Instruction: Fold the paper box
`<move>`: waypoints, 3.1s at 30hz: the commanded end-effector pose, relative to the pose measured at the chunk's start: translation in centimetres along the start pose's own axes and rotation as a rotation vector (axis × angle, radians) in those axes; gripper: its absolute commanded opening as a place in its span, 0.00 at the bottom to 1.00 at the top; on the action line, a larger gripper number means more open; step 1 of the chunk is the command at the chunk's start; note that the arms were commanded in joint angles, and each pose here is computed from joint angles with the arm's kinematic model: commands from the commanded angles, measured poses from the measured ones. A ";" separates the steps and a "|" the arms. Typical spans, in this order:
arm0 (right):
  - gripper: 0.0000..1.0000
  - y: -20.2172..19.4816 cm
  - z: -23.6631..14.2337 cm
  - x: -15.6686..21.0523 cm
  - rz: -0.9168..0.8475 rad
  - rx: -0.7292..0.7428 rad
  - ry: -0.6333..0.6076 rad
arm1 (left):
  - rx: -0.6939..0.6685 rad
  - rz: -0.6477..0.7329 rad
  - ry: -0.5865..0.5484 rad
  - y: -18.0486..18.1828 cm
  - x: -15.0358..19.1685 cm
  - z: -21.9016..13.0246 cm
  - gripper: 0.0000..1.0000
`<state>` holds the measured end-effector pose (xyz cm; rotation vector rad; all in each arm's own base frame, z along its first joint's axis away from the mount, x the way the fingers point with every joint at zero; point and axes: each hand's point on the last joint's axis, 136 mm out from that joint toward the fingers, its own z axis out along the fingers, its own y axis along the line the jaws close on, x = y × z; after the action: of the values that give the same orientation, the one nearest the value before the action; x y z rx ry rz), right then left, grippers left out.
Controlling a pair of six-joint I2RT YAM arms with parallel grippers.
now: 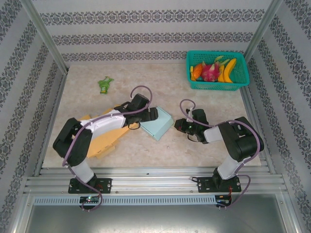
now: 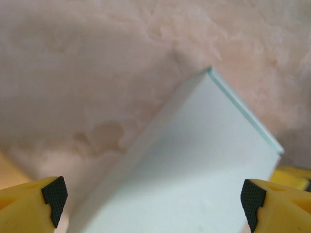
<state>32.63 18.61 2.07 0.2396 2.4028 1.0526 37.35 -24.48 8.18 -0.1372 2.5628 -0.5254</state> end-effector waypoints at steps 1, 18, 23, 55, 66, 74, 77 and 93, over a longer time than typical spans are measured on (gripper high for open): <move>0.02 -0.1 0.5 0.6 -0.004 -0.007 0.050 | 0.180 0.105 0.039 -2.0 -0.8 2.1 0.93; 0.02 -0.5 1.2 0.6 -0.028 0.014 0.089 | 0.315 0.198 0.118 -4.1 0.8 6.5 0.88; 0.02 -0.6 1.6 0.6 -0.026 0.013 0.101 | 0.371 0.244 0.159 -5.7 2.4 6.8 0.84; 0.00 -0.4 0.2 -1.4 -0.014 0.000 0.031 | 0.406 0.115 0.171 -6.9 3.4 4.6 0.81; 0.00 -0.9 -2.8 1.9 -0.008 0.026 0.030 | 0.260 0.065 0.059 -3.0 1.8 1.6 0.91; 0.00 -0.1 -3.5 6.5 -0.072 0.066 0.083 | 0.233 0.076 0.058 -1.3 5.5 0.6 0.87; 0.01 0.9 -3.5 7.5 -0.102 0.065 0.088 | 0.223 0.078 0.068 -0.9 6.4 0.8 0.86; 0.01 3.8 -1.8 10.0 -0.165 0.054 0.119 | 0.229 0.101 0.072 -2.6 9.2 1.3 0.84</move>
<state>22.36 22.68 1.65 -0.0186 2.5329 0.9538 30.51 -28.53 4.15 0.1062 2.5519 -0.7796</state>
